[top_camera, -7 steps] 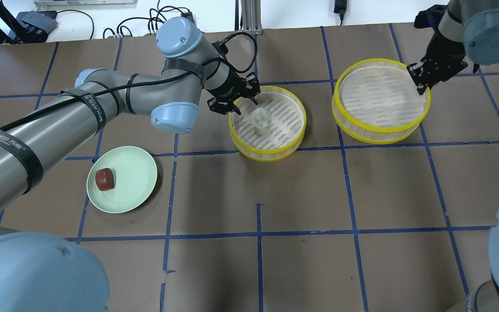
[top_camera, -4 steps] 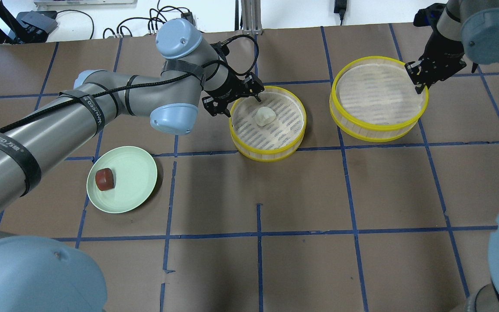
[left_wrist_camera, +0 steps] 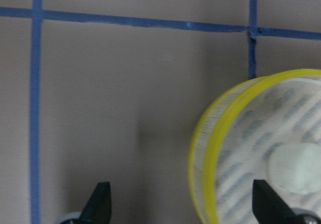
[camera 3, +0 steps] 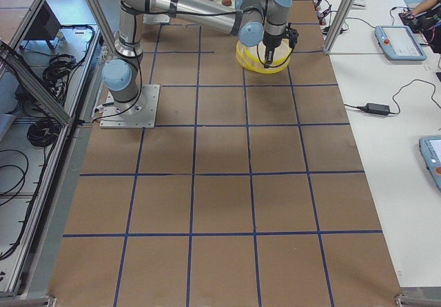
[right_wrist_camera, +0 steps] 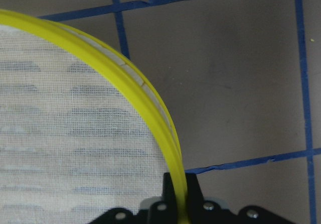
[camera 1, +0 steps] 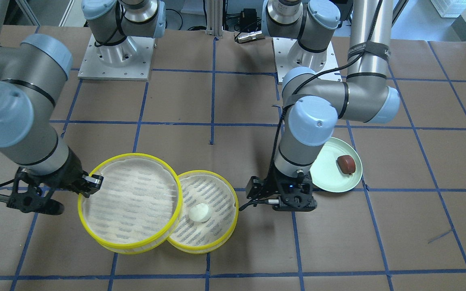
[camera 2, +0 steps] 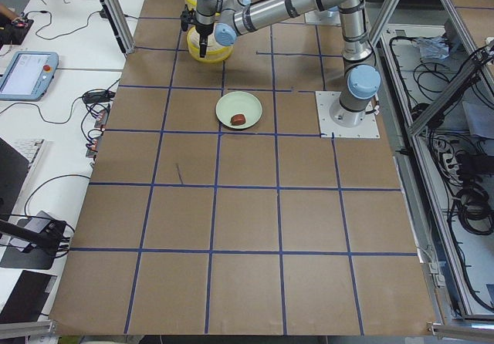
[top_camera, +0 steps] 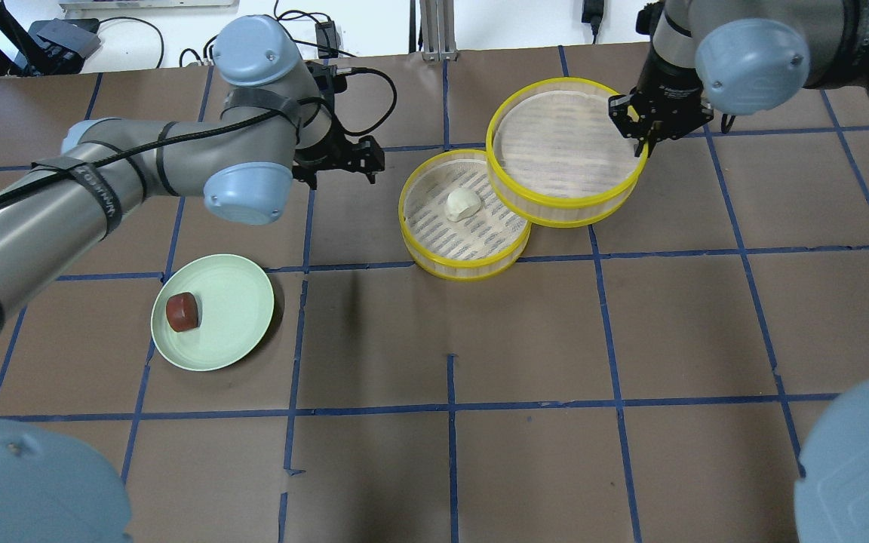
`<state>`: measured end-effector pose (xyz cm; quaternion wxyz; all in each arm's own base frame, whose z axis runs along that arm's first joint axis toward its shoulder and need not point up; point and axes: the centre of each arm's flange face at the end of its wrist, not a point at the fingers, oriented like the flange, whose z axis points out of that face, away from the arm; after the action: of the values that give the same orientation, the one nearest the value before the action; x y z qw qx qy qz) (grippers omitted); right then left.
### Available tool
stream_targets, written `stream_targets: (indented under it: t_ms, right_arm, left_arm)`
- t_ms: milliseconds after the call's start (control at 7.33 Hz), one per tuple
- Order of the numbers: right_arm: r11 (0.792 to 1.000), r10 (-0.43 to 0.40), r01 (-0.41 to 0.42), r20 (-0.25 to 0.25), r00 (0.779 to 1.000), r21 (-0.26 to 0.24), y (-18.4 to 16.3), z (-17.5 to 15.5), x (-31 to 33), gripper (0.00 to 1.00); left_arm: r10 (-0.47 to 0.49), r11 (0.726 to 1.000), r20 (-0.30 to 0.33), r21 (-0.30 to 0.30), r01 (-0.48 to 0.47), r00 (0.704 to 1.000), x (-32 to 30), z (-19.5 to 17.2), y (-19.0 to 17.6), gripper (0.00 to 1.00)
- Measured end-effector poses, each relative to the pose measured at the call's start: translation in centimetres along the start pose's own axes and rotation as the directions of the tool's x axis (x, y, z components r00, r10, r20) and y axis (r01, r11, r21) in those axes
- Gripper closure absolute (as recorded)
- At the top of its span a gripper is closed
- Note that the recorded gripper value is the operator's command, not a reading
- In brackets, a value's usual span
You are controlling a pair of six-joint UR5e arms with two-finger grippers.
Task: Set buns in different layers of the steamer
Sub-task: 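Set the top tier back onto the bottom tier while left gripper withdraws, then grasp the dark red-brown bun on the green plate with left gripper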
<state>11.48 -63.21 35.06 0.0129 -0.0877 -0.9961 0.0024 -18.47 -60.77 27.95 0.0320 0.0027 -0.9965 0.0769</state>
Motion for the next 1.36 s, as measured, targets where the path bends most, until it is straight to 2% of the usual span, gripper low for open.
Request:
stream_targets:
  t_ms: [273,545,818,955,1091,1364]
  right_arm:
    - [0.998,0.064,-0.064,0.006,0.998,-0.016,1.1,1.3,-5.6,0.87]
    - [0.995,0.090,-0.091,-0.008,0.996,-0.045,2.3,3.8,-9.9,0.88]
    - [0.994,0.095,-0.095,-0.014,0.995,-0.059,3.0,5.0,-11.5,0.88]
    - [0.994,0.095,-0.095,-0.015,0.995,-0.062,3.1,5.3,-11.8,0.88]
    - [0.993,0.092,-0.093,-0.017,0.996,-0.066,3.3,5.6,-11.9,0.88]
    - [0.993,0.090,-0.091,-0.021,0.996,-0.076,3.5,6.1,-11.9,0.88]
  left_arm:
    - [0.009,0.998,0.031,-0.067,-0.007,0.999,-7.3,-0.1,2.4,0.00]
    - [0.007,0.992,0.096,-0.130,0.005,0.995,-10.8,1.1,5.4,0.00]
    - [0.003,0.978,0.119,-0.206,0.021,0.993,-14.3,2.9,9.5,0.00]
    - [0.014,0.974,0.134,-0.226,0.016,0.991,-16.3,2.8,10.9,0.00]
    - [0.024,0.971,0.161,-0.239,0.015,0.987,-18.7,2.5,11.7,0.00]
    - [0.030,0.964,0.170,-0.264,0.016,0.985,-21.5,2.6,12.7,0.02]
